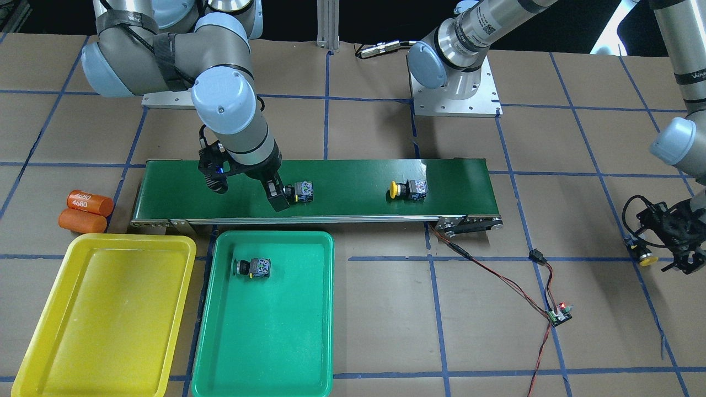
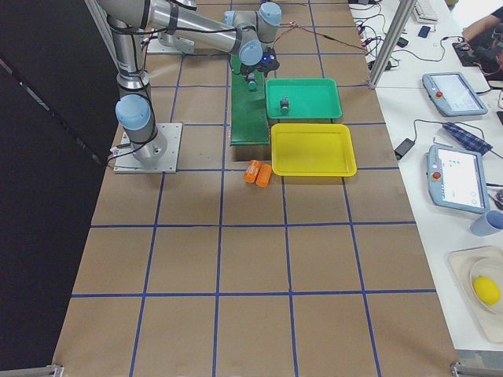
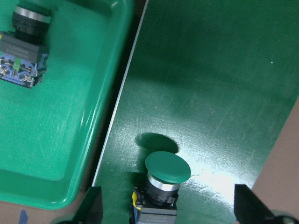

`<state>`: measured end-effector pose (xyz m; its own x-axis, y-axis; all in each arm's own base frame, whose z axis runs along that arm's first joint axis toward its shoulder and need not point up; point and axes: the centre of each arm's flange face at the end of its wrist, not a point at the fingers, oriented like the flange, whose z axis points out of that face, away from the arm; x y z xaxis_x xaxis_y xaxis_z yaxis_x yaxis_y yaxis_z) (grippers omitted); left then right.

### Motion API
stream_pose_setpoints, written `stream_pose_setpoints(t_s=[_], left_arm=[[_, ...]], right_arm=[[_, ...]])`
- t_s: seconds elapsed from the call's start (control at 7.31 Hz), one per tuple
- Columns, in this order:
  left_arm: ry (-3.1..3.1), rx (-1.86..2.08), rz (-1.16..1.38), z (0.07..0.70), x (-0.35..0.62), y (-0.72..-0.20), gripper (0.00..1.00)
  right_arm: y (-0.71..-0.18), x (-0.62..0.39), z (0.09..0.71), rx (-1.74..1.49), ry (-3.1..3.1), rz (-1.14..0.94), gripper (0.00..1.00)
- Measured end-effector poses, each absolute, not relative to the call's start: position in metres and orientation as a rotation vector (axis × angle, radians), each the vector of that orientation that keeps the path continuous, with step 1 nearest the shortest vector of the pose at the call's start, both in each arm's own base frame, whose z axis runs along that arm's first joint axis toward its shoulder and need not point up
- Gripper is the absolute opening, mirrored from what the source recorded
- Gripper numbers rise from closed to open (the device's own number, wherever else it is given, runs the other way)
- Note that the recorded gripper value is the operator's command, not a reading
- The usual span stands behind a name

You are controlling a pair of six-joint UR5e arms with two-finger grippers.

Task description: Sort buttons by color to trays

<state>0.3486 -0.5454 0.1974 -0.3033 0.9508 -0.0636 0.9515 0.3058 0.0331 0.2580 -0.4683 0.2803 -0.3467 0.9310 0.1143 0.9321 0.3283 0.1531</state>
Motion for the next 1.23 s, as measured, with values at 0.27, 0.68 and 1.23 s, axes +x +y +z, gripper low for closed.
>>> stream_pose_setpoints(t_s=[0.27, 0.68, 1.23], left_arm=[[2.512, 1.807, -0.021, 0.188, 0.354, -0.539, 1.00], [2.599, 1.818, 0.000, 0.185, 0.353, -0.524, 1.00], [2.622, 1.799, 0.010, 0.189, 0.354, -0.526, 1.00]], right_arm=[[-0.466, 0.259, 0.274, -1.791, -2.543, -0.316, 1.00], [-0.461, 0.258, 0.263, -1.781, -2.530, -0.332, 1.00], [-0.464, 0.256, 0.253, -1.770, -2.517, -0.315, 0.55]])
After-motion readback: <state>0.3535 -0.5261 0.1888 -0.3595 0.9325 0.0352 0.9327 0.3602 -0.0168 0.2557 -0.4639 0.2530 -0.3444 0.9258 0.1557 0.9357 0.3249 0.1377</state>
